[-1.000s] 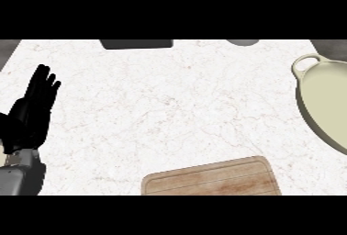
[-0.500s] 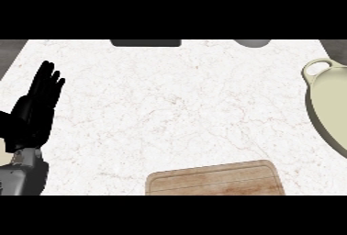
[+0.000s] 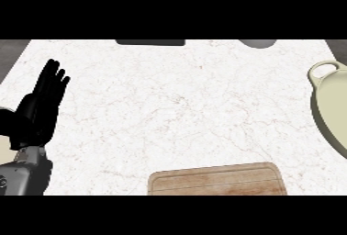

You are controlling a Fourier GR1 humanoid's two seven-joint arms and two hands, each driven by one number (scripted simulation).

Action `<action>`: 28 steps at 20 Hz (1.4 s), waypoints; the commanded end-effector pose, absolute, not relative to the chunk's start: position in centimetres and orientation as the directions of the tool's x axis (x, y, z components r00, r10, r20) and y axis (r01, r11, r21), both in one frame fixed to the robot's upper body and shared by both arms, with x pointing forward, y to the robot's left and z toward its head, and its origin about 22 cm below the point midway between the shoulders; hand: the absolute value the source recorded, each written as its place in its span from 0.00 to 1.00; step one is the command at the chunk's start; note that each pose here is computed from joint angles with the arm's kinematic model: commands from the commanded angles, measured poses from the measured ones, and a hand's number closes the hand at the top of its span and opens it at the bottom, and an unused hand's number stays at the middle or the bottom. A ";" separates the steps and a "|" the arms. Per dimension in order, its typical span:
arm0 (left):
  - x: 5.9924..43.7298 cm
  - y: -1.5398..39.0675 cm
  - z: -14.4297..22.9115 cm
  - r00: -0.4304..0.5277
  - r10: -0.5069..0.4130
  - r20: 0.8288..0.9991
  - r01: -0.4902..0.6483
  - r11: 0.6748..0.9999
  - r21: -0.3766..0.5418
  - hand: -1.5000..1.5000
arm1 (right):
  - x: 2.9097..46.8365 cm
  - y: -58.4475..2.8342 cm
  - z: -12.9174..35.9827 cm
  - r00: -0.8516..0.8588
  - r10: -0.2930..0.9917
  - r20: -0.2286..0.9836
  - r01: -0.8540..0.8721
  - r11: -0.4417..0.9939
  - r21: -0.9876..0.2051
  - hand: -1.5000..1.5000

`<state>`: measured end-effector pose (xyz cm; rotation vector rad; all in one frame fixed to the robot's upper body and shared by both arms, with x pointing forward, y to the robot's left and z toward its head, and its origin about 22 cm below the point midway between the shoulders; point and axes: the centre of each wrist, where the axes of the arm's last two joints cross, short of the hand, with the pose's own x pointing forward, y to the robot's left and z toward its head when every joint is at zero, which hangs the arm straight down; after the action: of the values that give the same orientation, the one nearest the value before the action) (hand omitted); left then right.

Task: Pick the sweet potato from the cutting board and place it in the pot

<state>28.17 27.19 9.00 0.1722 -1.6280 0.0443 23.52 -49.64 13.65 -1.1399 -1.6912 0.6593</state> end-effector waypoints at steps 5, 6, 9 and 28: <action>29.9 28.2 9.3 -0.054 -0.076 0.996 -0.132 0.989 0.068 0.50 | 28.9 -51.1 10.2 -0.039 0.878 0.477 0.274 0.468 -0.840 1.00; 29.1 25.9 9.1 -0.069 -0.071 0.995 -0.124 0.990 0.062 0.50 | 29.1 -50.7 8.3 -0.001 0.862 0.507 0.260 0.490 -0.832 1.00; 29.0 26.5 9.1 -0.061 -0.086 0.994 -0.133 0.988 0.077 0.50 | 28.4 -51.8 6.3 0.011 0.828 0.560 0.176 0.550 -0.817 0.00; 28.4 27.8 7.6 -0.058 -0.081 0.995 -0.154 0.985 0.072 0.50 | 25.3 -57.7 9.4 -0.211 0.297 0.931 0.179 0.948 -0.262 0.00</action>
<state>28.87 26.96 8.13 0.1759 -1.6258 0.0522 28.15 -55.23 8.75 -0.4333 -1.7439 0.1687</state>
